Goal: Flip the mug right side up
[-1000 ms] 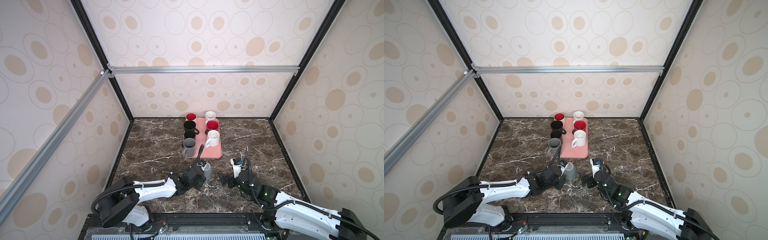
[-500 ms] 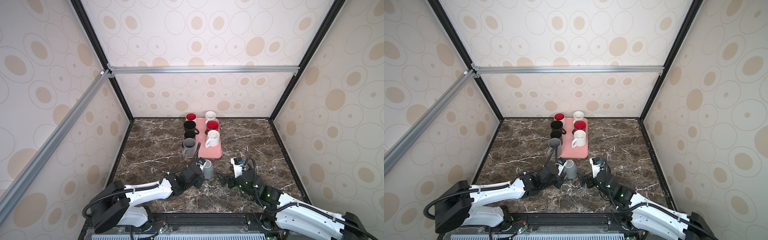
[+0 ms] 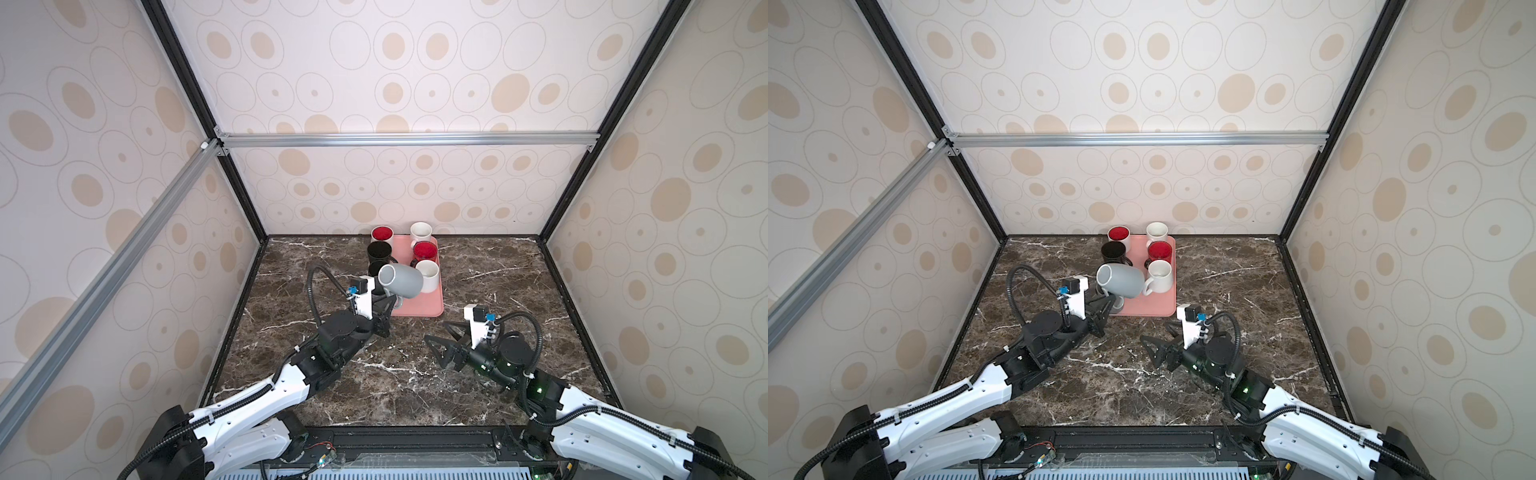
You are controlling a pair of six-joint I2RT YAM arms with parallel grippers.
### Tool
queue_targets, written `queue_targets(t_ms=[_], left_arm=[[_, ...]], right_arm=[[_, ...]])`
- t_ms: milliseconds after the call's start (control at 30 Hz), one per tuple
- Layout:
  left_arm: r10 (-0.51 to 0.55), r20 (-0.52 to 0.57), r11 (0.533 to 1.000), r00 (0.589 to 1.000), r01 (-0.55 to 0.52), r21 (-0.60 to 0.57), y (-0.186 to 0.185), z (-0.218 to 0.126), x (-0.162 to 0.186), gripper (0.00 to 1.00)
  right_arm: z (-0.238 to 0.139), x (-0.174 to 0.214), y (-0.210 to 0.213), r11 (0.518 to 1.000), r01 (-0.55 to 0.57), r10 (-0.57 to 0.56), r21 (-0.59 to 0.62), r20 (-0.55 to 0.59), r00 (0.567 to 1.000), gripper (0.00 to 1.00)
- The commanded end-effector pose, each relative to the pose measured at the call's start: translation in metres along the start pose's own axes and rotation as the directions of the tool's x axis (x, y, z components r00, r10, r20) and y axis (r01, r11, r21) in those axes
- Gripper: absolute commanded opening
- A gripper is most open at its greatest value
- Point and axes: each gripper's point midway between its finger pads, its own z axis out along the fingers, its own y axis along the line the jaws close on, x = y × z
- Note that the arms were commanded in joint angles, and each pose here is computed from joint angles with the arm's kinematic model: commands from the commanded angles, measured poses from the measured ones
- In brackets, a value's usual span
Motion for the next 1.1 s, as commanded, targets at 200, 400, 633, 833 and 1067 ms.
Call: queue_targets(t_ms=[200, 400, 633, 833, 1067], left_arm=[[-0.213, 0.34, 0.929, 0.916, 0.082, 0.36, -0.059, -0.037, -0.09, 0.0], [-0.28, 0.341, 0.868, 0.897, 0.084, 0.49, -0.077, -0.05, -0.097, 0.0], [-0.349, 0.303, 0.804, 0.887, 0.117, 0.583, -0.089, -0.055, -0.098, 0.0], [-0.379, 0.275, 0.773, 0.884, 0.139, 0.619, -0.094, -0.055, -0.099, 0.0], [-0.401, 0.24, 0.745, 0.884, 0.162, 0.647, -0.098, -0.055, -0.096, 0.0]], right_arm=[[0.017, -0.066, 0.062, 0.926, -0.06, 0.107, -0.373, 0.109, 0.988, 0.93], [0.024, -0.082, 0.075, 0.887, -0.053, 0.119, -0.459, 0.117, 0.986, 0.9], [0.023, -0.096, 0.094, 0.851, -0.007, 0.09, -0.524, 0.133, 0.987, 0.8], [0.021, -0.103, 0.096, 0.859, 0.032, 0.056, -0.511, 0.157, 0.986, 0.7], [0.017, -0.108, 0.098, 0.862, 0.054, 0.044, -0.503, 0.179, 0.983, 0.47]])
